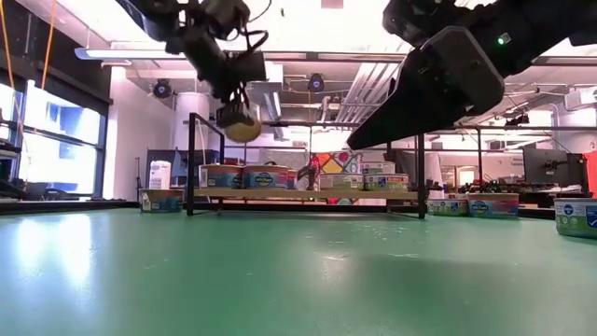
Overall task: Stack canned seafood by type on shelf
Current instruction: Stack the blue pink tuna can on top of the other blue pink tuna can on the shelf
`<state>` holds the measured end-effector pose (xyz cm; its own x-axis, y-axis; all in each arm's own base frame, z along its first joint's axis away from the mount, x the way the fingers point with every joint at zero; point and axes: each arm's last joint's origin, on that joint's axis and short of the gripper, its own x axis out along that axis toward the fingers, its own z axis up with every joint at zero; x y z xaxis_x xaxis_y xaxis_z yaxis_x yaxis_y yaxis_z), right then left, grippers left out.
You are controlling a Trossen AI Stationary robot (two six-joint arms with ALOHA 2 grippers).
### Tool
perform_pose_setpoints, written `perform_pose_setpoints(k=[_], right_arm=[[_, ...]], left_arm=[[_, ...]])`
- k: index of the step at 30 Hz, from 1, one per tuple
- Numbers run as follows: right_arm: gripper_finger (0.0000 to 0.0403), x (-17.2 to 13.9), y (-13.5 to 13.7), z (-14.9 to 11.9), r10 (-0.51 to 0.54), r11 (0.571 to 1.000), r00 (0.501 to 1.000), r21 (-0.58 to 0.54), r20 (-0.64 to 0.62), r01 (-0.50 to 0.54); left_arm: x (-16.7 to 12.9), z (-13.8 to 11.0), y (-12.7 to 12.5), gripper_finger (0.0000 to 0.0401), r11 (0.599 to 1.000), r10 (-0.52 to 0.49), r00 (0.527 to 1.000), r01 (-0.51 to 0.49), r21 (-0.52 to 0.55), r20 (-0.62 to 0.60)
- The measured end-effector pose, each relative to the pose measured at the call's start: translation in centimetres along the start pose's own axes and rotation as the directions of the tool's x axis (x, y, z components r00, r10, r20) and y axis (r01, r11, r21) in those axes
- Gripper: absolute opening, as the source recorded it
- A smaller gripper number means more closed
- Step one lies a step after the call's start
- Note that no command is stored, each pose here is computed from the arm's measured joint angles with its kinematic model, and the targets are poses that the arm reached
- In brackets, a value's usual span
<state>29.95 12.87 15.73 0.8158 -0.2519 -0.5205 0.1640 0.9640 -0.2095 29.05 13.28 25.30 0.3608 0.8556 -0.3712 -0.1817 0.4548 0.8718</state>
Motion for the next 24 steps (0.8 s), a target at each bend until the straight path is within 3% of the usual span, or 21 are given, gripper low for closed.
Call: perform_pose_setpoints(k=[9,17,24], right_arm=[[0.0238,0.0,0.0,0.1,0.002,1.0,1.0,-0.001,0.005,-0.002],[0.0238,0.0,0.0,0.1,0.003,1.0,1.0,0.003,0.006,-0.003],[0.0238,0.0,0.0,0.1,0.003,1.0,1.0,0.004,0.006,-0.003]], left_arm=[[3.4,-0.7,-2.1,0.0183,0.996,-0.055,0.997,0.059,0.07,-0.051],[5.8,-0.9,-3.9,0.0195,0.977,0.061,0.983,-0.023,0.213,-0.174],[6.1,-1.0,-4.1,0.0198,0.976,0.065,0.981,-0.024,0.215,-0.184]])
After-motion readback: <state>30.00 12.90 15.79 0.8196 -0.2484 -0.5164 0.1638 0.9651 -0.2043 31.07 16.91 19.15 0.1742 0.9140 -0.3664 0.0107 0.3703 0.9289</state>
